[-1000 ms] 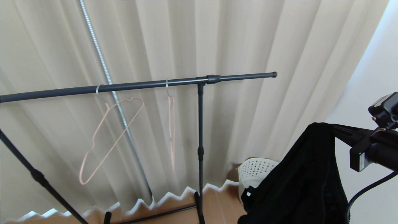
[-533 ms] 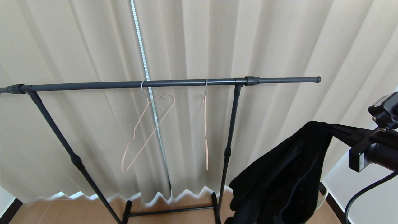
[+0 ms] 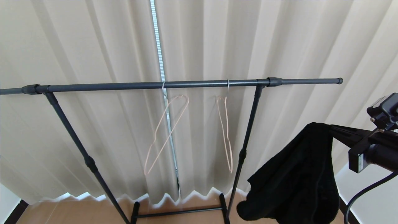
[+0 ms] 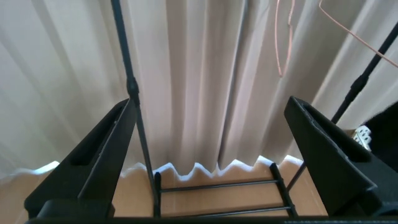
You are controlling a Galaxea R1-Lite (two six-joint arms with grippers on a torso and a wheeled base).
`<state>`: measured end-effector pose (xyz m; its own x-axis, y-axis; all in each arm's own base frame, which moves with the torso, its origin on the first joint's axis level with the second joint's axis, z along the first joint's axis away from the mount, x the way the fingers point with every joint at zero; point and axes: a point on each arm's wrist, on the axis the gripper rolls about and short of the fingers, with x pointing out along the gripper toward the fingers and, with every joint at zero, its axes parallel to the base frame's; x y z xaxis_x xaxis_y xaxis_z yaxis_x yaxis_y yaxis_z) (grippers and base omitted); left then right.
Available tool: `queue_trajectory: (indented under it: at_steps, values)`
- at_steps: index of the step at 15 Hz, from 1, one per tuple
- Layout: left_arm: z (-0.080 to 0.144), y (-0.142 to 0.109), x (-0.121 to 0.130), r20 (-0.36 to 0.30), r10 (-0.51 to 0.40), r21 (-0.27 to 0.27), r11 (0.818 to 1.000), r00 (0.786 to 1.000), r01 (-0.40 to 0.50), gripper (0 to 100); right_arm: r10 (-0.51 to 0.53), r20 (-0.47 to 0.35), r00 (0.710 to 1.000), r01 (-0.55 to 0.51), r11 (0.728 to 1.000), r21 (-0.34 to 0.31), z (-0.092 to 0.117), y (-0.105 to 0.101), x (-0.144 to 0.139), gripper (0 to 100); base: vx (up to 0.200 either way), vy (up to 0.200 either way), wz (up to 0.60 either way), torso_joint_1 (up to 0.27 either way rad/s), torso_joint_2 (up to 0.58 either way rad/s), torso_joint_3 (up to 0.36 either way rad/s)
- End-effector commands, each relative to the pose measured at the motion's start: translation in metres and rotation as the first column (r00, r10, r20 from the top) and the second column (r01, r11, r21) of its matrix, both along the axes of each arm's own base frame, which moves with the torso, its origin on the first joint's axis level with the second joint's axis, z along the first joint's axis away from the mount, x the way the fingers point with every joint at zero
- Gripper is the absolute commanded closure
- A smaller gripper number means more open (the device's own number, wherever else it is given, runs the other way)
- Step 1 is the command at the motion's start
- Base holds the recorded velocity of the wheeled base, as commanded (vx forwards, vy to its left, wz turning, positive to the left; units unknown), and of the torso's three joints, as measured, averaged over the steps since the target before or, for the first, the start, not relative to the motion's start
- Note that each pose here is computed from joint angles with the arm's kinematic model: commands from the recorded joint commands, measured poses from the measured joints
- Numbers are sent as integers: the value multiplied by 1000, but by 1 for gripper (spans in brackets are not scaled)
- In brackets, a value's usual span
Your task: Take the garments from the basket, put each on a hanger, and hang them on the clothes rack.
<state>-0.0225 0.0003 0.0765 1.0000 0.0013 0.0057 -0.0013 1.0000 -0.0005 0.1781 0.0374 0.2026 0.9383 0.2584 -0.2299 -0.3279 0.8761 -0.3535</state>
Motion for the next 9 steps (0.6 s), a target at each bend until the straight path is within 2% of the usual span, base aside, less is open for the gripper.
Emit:
queue_trajectory:
  at_steps: [1, 6, 9]
  values:
    - [0, 0, 0, 0, 0, -1, 1000, 1000, 0, 0, 2, 2, 1000, -2, 1000, 0, 0, 0, 0, 100, -200, 0, 0, 7, -2, 2]
    - [0, 0, 0, 0, 0, 0, 1000, 1000, 0, 0, 2, 2, 1000, -2, 1000, 0, 0, 0, 0, 100, -200, 0, 0, -2, 4, 0]
    - [0, 0, 0, 0, 0, 0, 1000, 1000, 0, 0, 7, 3, 1000, -7, 1000, -1, -2, 0, -5, 100, 0, 0, 0, 0, 0, 0]
